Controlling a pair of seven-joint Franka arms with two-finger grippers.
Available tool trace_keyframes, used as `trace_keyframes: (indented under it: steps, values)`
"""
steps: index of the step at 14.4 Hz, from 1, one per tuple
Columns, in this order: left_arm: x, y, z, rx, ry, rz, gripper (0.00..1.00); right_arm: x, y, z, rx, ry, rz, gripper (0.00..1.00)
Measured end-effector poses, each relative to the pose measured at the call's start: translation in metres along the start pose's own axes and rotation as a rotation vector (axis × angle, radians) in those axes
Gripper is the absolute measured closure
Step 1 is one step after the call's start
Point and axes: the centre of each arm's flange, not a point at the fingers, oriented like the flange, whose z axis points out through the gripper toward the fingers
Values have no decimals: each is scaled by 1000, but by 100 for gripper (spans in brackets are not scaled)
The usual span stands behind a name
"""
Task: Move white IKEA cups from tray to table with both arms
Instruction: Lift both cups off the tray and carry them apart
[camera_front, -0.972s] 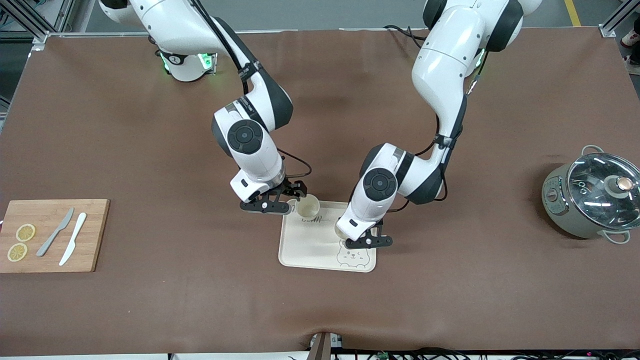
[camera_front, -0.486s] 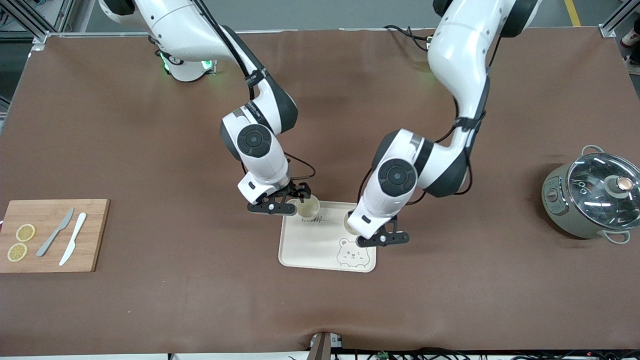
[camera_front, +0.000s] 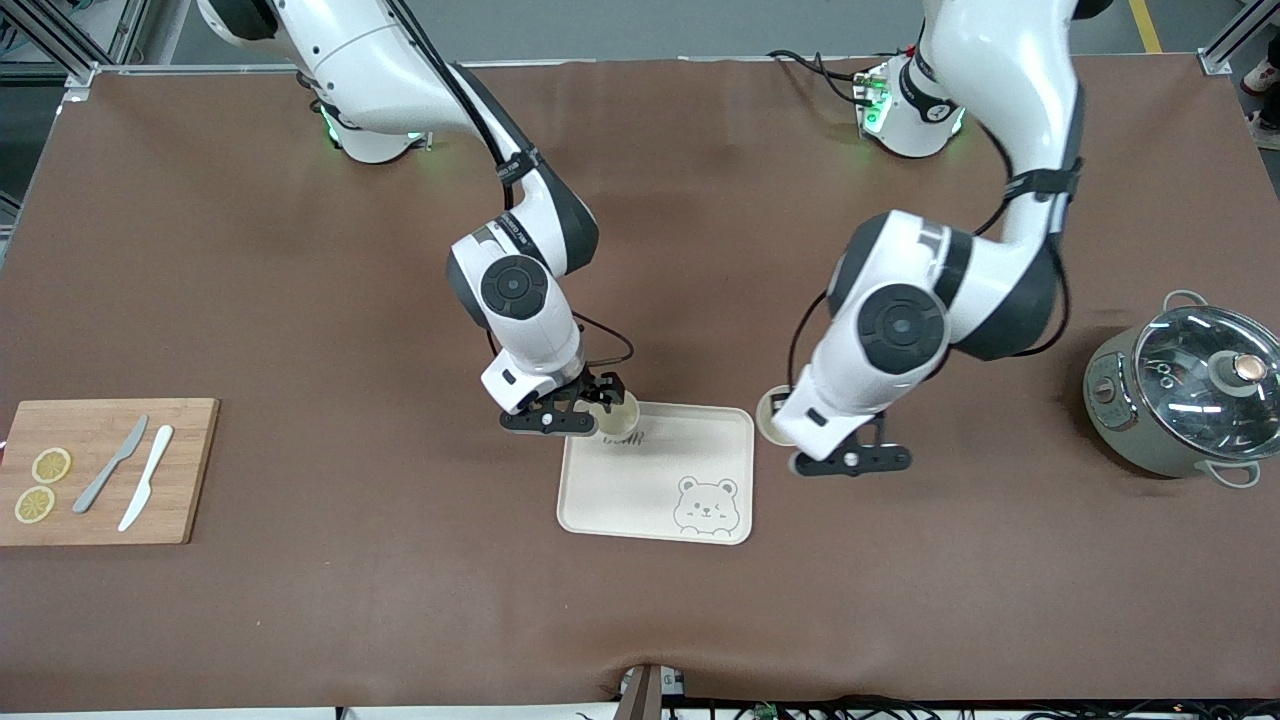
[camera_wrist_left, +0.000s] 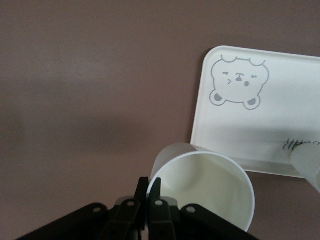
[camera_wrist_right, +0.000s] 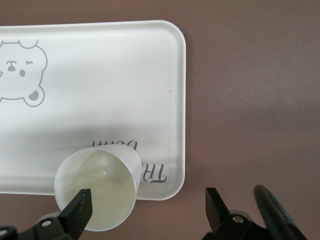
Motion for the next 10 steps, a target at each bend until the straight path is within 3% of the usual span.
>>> trace_keyframes:
  steps: [4,7,10]
  values:
    - [-9,-110,-17,-33,25,81,96,1,1,8,2,6,1,0]
    - [-26,-187,5,-50,53,139,96,1,1,16,3,10,1,0]
    - [-41,-225,31,-53,42,183,96,0,1,18,3,9,0,0]
